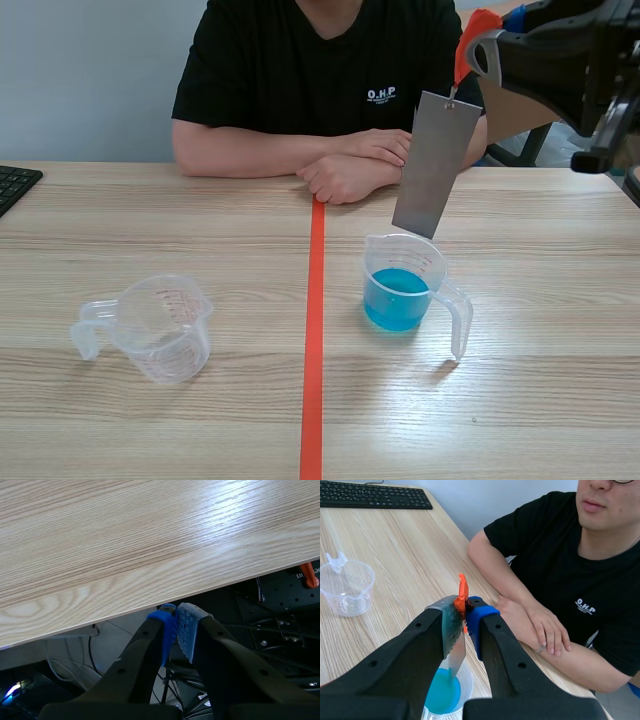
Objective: Do the redox reaction experiment.
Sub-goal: 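Raise the plate and point at it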
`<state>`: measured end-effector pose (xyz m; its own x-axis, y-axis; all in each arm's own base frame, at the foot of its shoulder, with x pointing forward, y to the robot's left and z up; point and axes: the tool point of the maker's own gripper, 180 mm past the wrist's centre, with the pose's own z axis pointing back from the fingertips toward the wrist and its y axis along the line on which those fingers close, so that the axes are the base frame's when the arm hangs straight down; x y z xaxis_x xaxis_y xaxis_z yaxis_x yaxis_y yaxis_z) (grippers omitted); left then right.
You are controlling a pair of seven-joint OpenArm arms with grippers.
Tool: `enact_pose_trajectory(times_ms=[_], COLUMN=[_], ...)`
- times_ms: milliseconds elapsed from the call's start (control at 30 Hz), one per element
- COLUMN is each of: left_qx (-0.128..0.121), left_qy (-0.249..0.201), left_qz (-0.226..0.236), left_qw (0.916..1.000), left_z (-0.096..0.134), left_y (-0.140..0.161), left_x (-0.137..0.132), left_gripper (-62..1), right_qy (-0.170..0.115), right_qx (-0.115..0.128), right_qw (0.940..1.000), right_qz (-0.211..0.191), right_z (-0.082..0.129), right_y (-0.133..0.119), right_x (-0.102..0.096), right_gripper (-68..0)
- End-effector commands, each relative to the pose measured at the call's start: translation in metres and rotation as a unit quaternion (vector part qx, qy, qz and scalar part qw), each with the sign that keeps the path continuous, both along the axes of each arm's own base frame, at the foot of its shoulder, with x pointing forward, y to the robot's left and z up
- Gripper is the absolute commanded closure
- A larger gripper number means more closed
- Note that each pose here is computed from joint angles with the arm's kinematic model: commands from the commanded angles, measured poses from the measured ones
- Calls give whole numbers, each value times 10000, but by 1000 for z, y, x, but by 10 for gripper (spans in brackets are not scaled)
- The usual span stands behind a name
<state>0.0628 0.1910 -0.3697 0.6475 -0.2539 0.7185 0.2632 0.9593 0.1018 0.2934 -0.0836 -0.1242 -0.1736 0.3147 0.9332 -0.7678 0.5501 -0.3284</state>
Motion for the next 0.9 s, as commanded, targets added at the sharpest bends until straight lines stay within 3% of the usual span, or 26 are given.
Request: enact_pose_trajectory(times_ms=[0,567,767,867], left_qx=[-40,-11,142,46], left_qy=[-92,-92,-146,-477], left_qz=[-9,-74,-608,-1027], left_qw=[9999,9999,9979,9936], left_z=[4,5,9,23], left_y=[-2,-1,6,7], left_x=[3,4,13,30], left_gripper=[-41,-40,-41,-40], right_qy=[-166,-158,-155,-156], right_qx=[53,53,63,66], right_qw=[9998,9998,9998,9998], right_qz=[66,62,65,66], right_z=[12,11,12,12], right_y=[1,1,1,1], right_x=[-1,-1,-1,-1], right_gripper=[-17,-17,-17,-17])
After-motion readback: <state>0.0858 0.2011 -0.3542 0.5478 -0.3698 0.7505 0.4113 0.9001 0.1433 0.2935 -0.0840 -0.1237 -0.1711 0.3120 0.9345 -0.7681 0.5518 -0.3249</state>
